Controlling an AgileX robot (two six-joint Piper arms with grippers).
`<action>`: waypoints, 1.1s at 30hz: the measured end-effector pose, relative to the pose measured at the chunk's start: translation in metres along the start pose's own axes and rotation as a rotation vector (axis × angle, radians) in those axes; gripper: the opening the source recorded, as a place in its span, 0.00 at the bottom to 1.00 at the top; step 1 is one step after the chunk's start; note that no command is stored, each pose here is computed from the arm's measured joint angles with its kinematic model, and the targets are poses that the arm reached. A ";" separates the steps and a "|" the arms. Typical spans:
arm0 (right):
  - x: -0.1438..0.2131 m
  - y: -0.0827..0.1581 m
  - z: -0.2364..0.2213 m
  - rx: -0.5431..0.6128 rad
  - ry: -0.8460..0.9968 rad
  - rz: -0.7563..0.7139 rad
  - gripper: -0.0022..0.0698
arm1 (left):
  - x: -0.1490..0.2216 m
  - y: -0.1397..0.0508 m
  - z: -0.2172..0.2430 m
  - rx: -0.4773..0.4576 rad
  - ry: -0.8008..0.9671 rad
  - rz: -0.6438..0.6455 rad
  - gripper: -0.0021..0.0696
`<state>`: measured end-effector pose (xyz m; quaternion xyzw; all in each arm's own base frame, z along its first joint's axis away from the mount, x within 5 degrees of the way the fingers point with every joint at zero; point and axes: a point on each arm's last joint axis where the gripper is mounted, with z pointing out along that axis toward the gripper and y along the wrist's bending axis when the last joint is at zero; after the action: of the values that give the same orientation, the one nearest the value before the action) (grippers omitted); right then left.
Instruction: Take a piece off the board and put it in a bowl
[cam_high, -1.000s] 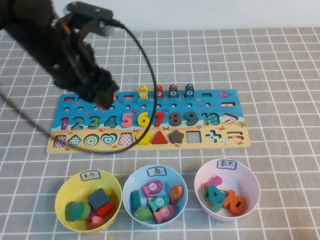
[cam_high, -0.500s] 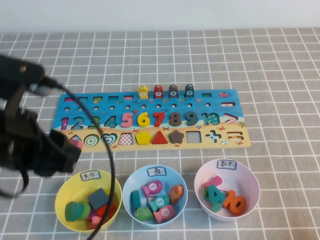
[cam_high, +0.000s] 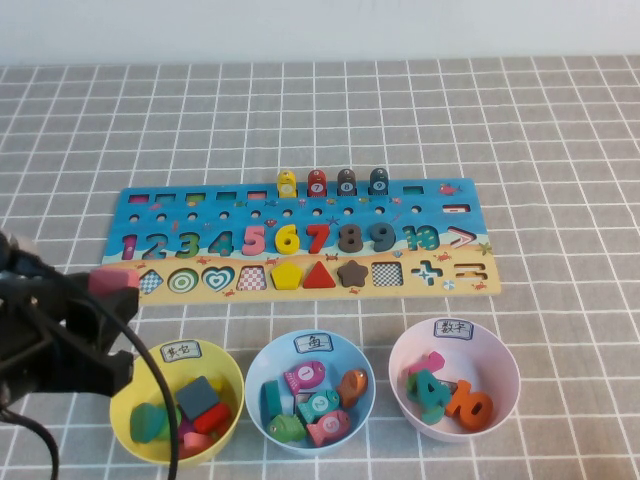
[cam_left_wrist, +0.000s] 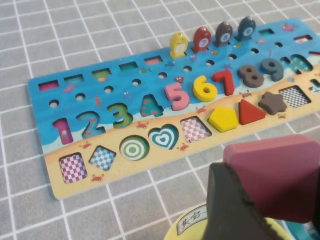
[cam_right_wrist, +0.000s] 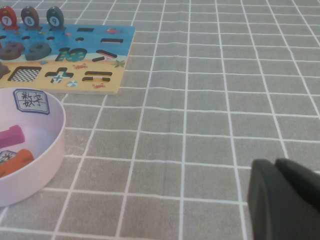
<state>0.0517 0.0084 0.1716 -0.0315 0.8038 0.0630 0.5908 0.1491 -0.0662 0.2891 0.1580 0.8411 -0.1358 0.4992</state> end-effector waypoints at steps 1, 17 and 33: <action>0.000 0.000 0.000 0.000 0.000 0.000 0.01 | 0.003 0.001 0.001 -0.003 -0.005 -0.001 0.43; 0.000 0.000 0.000 0.000 0.000 0.000 0.01 | 0.025 0.003 0.029 -0.010 0.160 -0.020 0.43; 0.000 0.000 0.000 0.000 0.000 0.000 0.00 | 0.054 -0.003 0.052 0.039 0.462 -0.189 0.43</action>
<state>0.0517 0.0084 0.1716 -0.0315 0.8038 0.0630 0.5908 0.1648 -0.0819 0.2180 0.1152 0.9412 -0.1585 0.2754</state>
